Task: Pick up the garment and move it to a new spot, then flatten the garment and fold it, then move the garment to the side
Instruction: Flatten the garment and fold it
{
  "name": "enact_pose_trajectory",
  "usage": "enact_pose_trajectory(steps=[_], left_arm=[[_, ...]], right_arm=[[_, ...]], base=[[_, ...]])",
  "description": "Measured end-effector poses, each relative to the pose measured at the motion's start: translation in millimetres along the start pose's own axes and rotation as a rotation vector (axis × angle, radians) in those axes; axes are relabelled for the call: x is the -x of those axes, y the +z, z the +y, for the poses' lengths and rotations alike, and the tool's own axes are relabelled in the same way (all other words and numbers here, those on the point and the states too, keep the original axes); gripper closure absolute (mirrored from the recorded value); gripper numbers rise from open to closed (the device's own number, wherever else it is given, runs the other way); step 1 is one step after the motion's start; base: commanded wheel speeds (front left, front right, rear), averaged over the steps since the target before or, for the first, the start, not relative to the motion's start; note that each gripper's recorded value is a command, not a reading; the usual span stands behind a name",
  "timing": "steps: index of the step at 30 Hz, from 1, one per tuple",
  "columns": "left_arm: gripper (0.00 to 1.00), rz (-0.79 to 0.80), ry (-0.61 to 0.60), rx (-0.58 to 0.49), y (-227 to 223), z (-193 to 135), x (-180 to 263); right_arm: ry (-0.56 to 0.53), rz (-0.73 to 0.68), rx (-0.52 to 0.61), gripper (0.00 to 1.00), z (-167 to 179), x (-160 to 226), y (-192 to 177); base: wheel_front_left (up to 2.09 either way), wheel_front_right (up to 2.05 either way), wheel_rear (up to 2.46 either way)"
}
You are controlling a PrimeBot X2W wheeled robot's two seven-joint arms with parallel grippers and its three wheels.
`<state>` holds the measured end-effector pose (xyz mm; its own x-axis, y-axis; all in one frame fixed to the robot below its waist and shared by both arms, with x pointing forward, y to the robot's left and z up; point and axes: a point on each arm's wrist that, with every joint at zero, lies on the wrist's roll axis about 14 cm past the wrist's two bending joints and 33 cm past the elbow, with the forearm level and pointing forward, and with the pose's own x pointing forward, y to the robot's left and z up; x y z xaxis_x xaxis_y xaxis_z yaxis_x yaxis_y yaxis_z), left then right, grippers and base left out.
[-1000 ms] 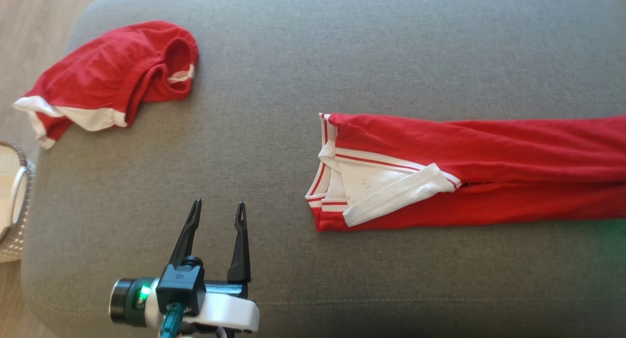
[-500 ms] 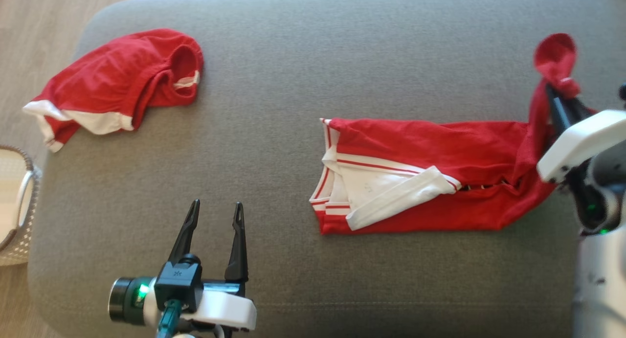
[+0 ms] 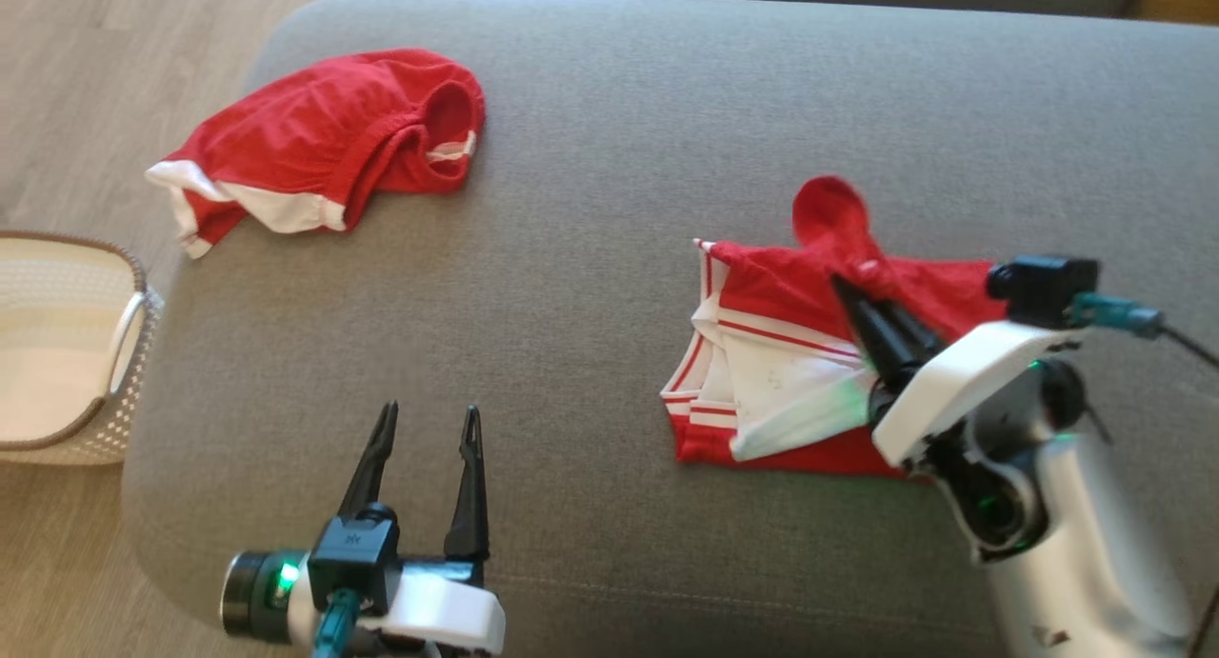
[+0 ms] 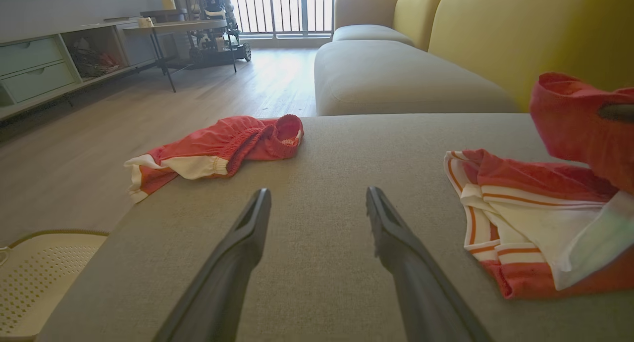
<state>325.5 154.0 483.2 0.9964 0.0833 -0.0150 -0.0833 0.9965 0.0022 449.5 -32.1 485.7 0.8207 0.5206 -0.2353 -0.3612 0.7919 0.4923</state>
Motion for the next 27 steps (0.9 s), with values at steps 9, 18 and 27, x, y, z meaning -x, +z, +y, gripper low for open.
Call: enact_pose_trajectory(steps=[9,18,27], left_arm=[[0.0,0.005,0.039,-0.003,-1.1,10.0,11.1],[0.0,0.016,0.039,0.008,-4.5,9.7,19.2],[0.0,-0.01,0.0,0.005,2.0,-0.5,12.8]], right_arm=[[0.064,0.049,-0.081,0.82,23.4,-20.4,-40.7],[0.107,-0.033,-0.212,0.0,41.2,-30.9,-29.4],[-0.071,-0.307,-0.112,0.0,-20.6,-1.8,41.2]], base=[[0.0,0.0,0.0],[0.0,0.0,0.0],[0.0,0.0,0.0]])
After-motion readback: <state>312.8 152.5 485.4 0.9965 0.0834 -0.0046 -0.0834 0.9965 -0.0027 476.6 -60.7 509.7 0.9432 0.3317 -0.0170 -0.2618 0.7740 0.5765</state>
